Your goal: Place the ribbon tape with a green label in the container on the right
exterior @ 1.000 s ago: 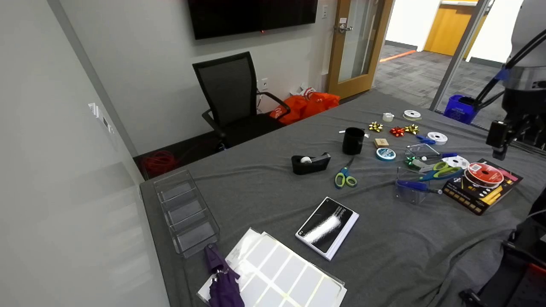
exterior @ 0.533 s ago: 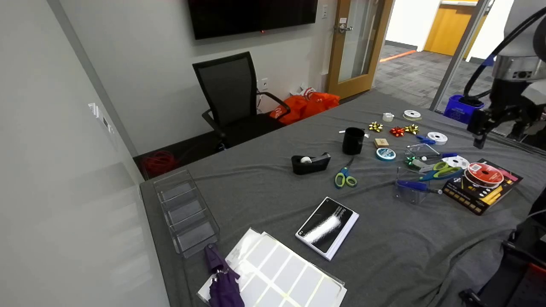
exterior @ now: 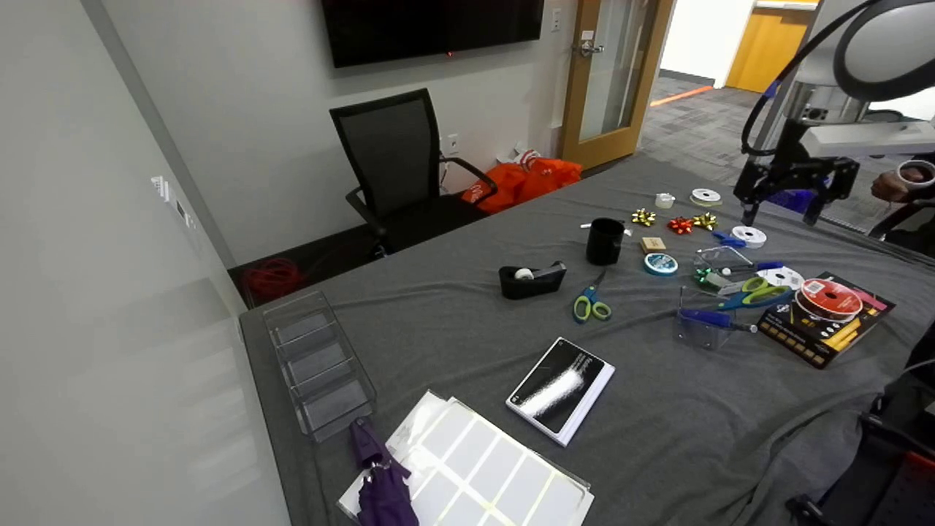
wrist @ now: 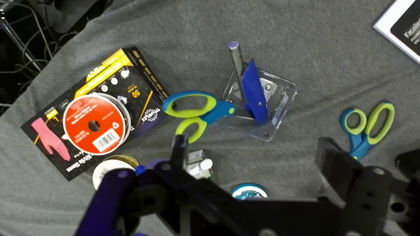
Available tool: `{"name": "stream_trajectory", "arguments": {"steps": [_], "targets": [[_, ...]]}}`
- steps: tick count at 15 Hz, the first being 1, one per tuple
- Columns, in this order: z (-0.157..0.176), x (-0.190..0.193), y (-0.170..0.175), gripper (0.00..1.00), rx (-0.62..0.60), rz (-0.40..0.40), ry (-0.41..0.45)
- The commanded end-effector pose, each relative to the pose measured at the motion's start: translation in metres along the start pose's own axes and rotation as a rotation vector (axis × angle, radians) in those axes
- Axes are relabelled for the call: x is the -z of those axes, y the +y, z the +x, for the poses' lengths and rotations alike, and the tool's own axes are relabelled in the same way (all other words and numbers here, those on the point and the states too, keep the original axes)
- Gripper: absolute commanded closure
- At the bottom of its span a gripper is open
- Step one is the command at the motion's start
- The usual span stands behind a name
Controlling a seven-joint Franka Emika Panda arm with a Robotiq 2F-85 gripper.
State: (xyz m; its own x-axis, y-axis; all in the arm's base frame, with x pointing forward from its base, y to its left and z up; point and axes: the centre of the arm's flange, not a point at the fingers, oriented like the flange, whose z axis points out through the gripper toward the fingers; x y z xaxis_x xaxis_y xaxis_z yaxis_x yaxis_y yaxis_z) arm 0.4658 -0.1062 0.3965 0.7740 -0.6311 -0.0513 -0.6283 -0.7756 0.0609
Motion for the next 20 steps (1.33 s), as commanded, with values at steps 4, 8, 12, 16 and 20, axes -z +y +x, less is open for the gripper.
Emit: {"name": "stream_trajectory", "arguments": {"steps": [4, 8, 12, 16, 20], "targets": [[0.064, 0.022, -0.021, 0.00, 0.087, -0.013, 0.021], [0.097, 0.033, -0.020, 0.00, 0.246, -0.014, 0.042], [0.077, 0.028, -0.018, 0.00, 0.175, 0.002, 0.061], [0.076, 0.028, -0.020, 0.00, 0.177, 0.002, 0.061], [0.102, -0.001, -0.008, 0.00, 0.211, 0.084, 0.035]]}}
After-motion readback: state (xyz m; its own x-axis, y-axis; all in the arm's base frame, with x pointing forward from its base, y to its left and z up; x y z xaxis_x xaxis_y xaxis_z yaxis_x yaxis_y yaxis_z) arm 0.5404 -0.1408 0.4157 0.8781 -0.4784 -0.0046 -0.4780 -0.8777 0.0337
